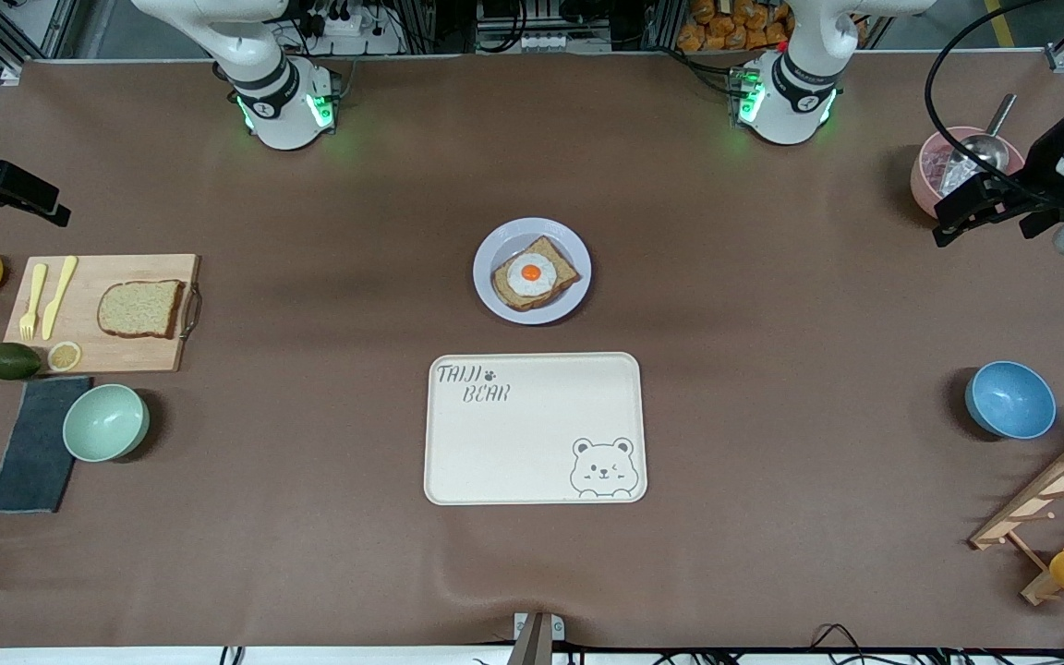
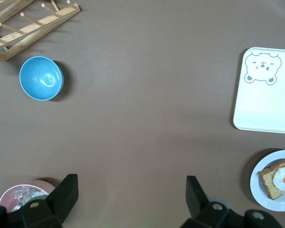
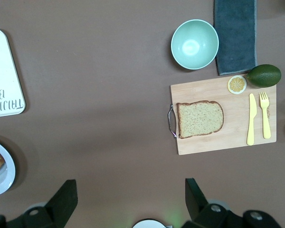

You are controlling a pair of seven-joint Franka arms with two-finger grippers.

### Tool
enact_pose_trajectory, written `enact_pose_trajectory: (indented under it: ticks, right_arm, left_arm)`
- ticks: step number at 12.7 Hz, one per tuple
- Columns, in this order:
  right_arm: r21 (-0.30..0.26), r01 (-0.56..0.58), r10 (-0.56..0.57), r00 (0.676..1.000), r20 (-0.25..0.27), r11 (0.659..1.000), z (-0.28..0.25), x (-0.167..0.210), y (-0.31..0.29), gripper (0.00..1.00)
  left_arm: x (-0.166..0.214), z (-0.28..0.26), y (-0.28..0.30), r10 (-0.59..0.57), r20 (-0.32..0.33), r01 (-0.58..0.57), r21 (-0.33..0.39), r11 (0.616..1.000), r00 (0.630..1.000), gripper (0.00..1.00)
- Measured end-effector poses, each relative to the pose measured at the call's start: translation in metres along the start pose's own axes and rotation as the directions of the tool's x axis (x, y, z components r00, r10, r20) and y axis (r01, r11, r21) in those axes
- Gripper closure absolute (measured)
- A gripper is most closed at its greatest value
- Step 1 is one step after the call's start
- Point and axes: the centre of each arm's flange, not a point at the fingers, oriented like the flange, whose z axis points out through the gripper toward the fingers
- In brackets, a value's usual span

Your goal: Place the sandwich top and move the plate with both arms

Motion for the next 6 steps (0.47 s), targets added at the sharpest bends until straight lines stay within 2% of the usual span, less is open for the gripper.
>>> enact_pose_trajectory:
  ticks: [6]
  right_arm:
    - [0.001,-0.008,0.008,1.0,0.003,1.0,0.001,0.0001,0.0045,0.0]
  left_arm:
    - [0.0004,-0.0005,-0.0019,-0.004,-0.001,0.004,0.0,1.0,1.0,0.0]
